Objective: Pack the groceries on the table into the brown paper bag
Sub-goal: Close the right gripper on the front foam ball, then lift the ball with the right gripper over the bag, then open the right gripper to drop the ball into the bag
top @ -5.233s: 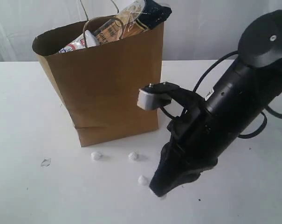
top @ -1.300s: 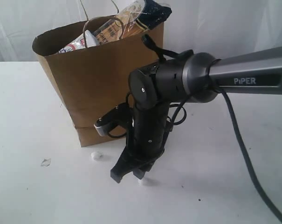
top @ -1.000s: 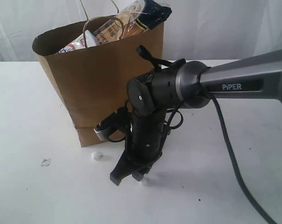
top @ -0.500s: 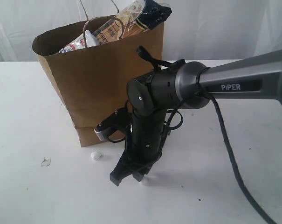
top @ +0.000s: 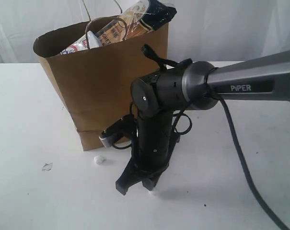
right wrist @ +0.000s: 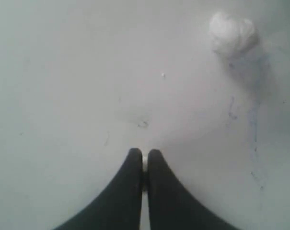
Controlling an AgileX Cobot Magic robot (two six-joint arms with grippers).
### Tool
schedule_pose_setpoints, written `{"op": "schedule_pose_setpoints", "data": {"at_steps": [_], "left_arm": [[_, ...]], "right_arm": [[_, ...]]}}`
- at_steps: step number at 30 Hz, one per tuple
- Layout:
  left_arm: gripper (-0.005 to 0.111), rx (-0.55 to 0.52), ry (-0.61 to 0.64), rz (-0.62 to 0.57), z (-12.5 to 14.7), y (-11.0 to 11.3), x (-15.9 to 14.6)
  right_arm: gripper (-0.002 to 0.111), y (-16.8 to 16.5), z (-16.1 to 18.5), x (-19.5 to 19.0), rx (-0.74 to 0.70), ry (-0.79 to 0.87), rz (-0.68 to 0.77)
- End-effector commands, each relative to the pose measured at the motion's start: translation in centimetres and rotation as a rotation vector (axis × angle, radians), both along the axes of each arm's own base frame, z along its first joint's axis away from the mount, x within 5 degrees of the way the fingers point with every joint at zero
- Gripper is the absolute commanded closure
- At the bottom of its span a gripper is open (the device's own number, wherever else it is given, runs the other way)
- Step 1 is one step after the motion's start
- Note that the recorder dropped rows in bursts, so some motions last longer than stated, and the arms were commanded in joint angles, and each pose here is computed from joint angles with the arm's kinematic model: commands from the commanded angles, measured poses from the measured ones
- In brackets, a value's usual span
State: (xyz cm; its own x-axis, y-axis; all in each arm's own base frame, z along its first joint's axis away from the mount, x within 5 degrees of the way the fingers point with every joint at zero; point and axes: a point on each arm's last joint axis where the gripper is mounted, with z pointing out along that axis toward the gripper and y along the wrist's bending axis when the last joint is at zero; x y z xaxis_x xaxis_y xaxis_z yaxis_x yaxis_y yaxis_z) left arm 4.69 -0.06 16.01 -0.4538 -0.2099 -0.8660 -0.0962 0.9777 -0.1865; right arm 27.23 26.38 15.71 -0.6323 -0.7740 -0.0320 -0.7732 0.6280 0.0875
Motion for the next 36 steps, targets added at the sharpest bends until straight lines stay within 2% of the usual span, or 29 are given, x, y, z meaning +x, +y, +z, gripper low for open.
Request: {"op": "schedule_pose_setpoints", "data": {"at_steps": [1, 7, 13, 15, 16, 17, 19, 21, 23, 26, 30, 36], "left_arm": [[0.107, -0.013, 0.036, -0.004, -0.7, -0.1, -0.1], [0.107, -0.013, 0.036, -0.004, -0.7, -0.1, -0.1], [0.107, -0.013, 0.036, -0.004, -0.7, -0.1, -0.1], [0.107, -0.013, 0.036, -0.004, -0.7, -0.1, -0.1], [0.107, -0.013, 0.036, -0.004, -0.7, -0.1, -0.1], [0.107, -0.013, 0.036, -0.004, -0.7, -0.1, -0.1], [0.107, -0.013, 0.036, -0.004, -0.7, -0.1, -0.1], [0.107, -0.013, 0.036, -0.004, -0.7, -0.1, -0.1], [0.107, -0.013, 0.036, -0.004, -0.7, -0.1, -0.1], [0.107, -0.013, 0.036, -0.004, -0.7, -0.1, -0.1], [0.107, -0.013, 0.036, -0.004, -0.7, -0.1, -0.1], [0.107, -0.013, 0.036, -0.004, -0.7, -0.1, -0.1]], "right_arm": [[0.108, 0.0, 3.5, -0.7, 0.077, -0.004, -0.024], [0.108, 0.6, 9.1, -3.1, 0.327, 0.027, -0.019], [0.108, 3.5, 16.0, -7.5, 0.636, 0.049, 0.221], [0.108, 4.7, 18.3, -8.1, 0.725, 0.016, 0.258], [0.108, 5.6, 21.1, -7.8, 0.819, -0.090, 0.267], [0.108, 5.9, 22.4, -7.4, 0.866, -0.150, 0.258], [0.108, 5.8, 26.7, -4.7, 1.030, -0.460, 0.152], [0.108, 4.9, 28.9, -1.7, 1.118, -0.748, 0.025], [0.108, 4.3, 29.2, 0.4, 1.132, -0.899, -0.044], [0.108, 3.8, 27.3, 3.7, 1.027, -1.037, -0.047], [0.108, 3.9, 23.8, 6.5, 0.942, -0.981, -0.074], [0.108, 4.4, 19.4, 8.1, 0.842, -0.826, -0.080]]}}
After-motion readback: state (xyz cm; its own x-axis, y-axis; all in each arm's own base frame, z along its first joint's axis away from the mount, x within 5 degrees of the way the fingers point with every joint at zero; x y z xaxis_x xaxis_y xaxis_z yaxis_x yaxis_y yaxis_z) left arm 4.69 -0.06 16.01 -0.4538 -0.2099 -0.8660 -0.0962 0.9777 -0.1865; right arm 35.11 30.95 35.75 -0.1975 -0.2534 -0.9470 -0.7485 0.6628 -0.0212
